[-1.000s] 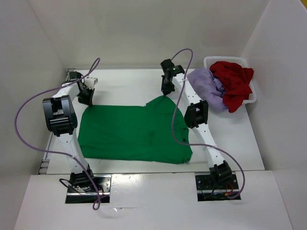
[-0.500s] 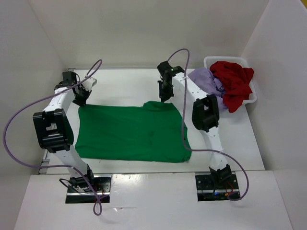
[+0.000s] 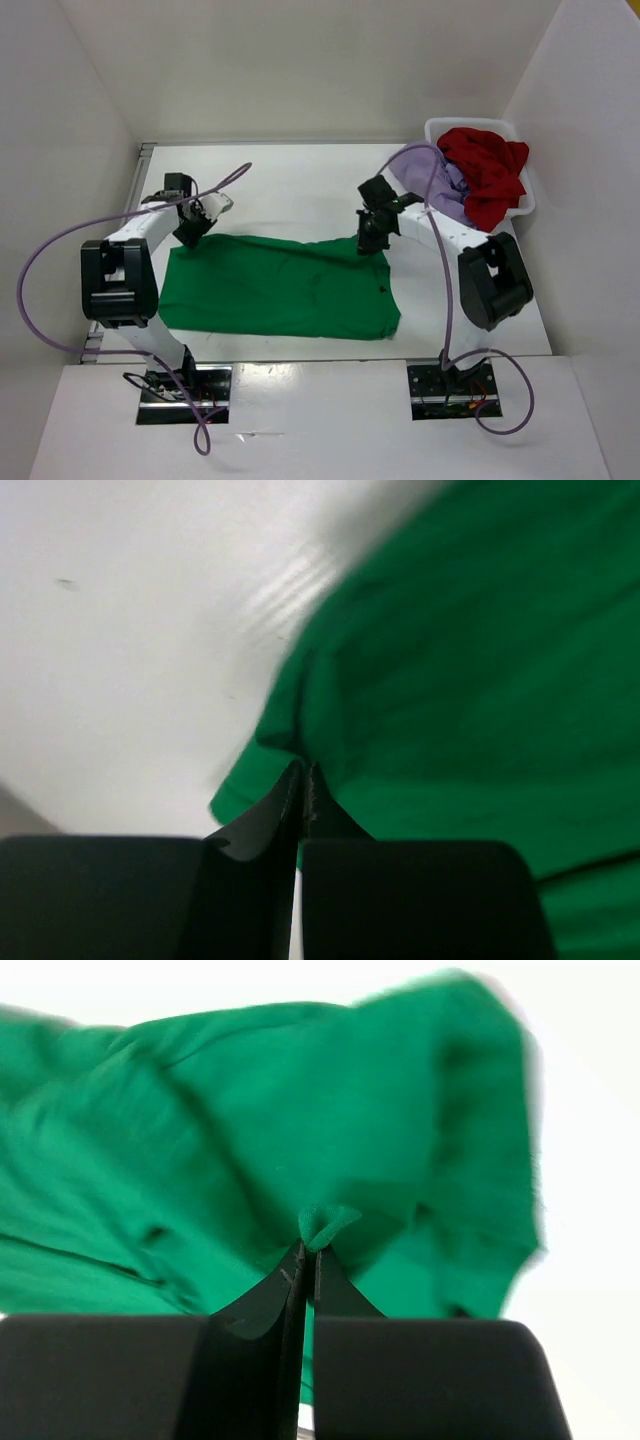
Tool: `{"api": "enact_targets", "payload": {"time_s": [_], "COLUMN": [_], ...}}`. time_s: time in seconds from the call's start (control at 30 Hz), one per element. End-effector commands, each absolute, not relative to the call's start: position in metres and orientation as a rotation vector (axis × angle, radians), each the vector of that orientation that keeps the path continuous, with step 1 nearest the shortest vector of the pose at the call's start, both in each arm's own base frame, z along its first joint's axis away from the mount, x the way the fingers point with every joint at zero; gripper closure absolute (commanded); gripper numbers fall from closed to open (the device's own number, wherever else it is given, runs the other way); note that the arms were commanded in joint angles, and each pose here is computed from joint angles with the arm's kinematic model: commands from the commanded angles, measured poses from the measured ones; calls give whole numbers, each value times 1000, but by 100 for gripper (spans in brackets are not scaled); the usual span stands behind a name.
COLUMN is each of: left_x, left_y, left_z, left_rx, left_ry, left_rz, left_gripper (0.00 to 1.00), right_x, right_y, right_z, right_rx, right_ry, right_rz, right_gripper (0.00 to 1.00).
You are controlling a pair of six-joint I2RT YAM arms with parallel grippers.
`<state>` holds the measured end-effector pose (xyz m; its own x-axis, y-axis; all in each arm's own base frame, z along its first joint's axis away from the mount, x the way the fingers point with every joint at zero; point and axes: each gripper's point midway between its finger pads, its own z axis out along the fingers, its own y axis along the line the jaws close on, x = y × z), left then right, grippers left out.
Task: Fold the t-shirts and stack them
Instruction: Fold the other side of the tshirt into a rectangle
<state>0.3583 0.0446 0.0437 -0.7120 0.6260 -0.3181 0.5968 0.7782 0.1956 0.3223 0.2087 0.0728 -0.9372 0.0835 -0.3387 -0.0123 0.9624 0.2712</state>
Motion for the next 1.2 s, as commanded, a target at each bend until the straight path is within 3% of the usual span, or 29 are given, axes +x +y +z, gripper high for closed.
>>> {"api": "enact_targets", "payload": {"time_s": [0.0,0.33,0.7,0.93,1.17], "left_x": [384,370,306,313,367], "left_y": [51,62,60,62,65], "left_z": [91,126,61,64,126], "left_rx": [880,972,1060,1053,946], "left_ry": [2442,2310,2474,2469,2304], "left_rz": [249,463,386,404,493], "left_gripper": [99,100,100,100,100], "right_x": [334,344,289,260,282], "right_y": [192,159,197,198,203], "right_z": [101,118,65,40,72], "right_rx": [120,226,259,217,240], "right_ry": [2609,2527,2683,2787,2706], "right_rz": [383,337,511,386,389], "right_gripper": [100,100,100,100,100]}}
